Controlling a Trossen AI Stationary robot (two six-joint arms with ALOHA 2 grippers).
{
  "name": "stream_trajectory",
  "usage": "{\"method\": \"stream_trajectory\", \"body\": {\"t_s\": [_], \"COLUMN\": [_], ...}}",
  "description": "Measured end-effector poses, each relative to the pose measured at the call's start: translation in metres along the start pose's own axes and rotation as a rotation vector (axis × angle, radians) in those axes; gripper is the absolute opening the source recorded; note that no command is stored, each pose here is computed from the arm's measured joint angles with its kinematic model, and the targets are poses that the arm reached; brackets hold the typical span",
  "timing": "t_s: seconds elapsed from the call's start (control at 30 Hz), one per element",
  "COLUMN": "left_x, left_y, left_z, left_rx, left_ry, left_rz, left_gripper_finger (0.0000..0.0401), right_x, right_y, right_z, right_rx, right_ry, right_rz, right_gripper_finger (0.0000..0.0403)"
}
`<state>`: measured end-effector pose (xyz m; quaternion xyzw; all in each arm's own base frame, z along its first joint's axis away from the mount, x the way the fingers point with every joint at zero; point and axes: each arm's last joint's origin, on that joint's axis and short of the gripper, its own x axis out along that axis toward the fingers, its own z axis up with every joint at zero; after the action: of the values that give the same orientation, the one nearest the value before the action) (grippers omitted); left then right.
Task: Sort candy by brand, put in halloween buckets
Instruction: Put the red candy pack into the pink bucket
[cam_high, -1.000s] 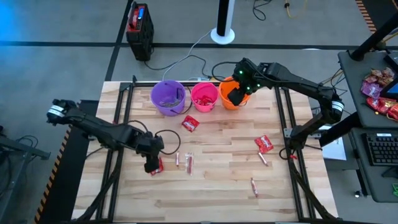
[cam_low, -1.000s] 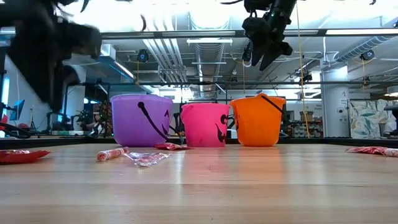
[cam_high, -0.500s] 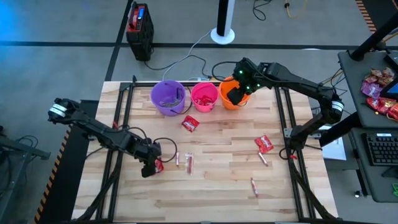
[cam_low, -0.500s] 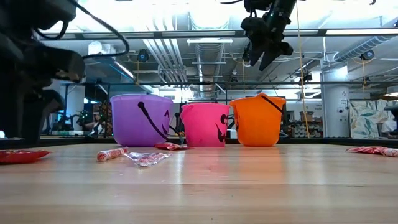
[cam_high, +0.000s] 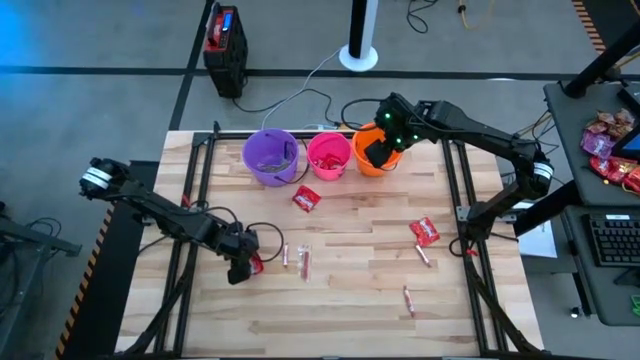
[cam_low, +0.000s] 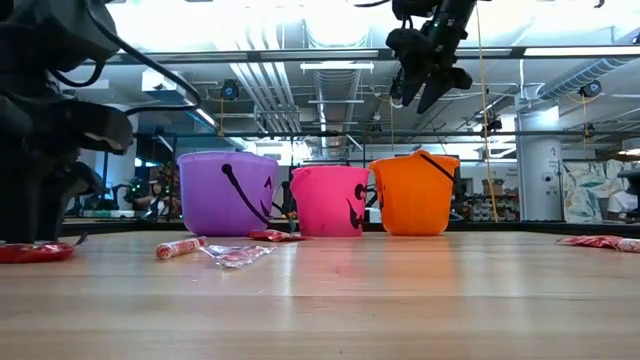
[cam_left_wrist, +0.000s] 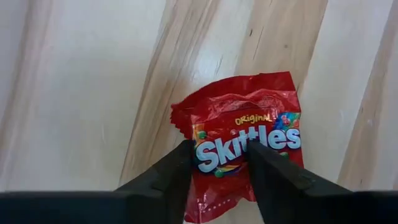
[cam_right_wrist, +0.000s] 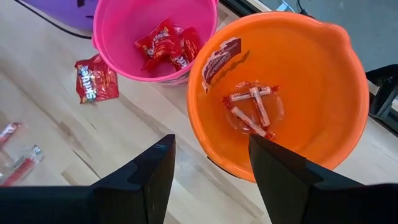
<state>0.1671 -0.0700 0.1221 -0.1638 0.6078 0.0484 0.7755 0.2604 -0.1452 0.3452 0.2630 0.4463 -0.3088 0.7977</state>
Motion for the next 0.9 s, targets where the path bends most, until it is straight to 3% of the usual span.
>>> {"method": "stream_trajectory", "body": {"t_s": [0.37, 0.63, 0.9], "left_x": [-0.002, -0.004, -0.033], "left_y": [-0.004, -0.006, -0.016], "left_z": [0.006, 0.007, 0.019], "left_rx": [-0.014, -0.067, -0.015], "left_ry": [-0.053, -0.065, -0.108], "left_rz": [-0.036, -0.049, -0.083], "left_gripper_finger": [0.0011, 0.0001, 0.0000], "right_x": [0.000, 0.000, 0.000], "right_y": [0.000, 0.000, 0.000], "right_z": [0.000, 0.000, 0.000], "right_rx": [0.000, -0.006, -0.011], "right_ry": [-0.004, -0.005, -0.004], "right_rz": [0.002, 0.002, 0.002], "right_gripper_finger": [0.0196, 0.0196, 0.0196]}}
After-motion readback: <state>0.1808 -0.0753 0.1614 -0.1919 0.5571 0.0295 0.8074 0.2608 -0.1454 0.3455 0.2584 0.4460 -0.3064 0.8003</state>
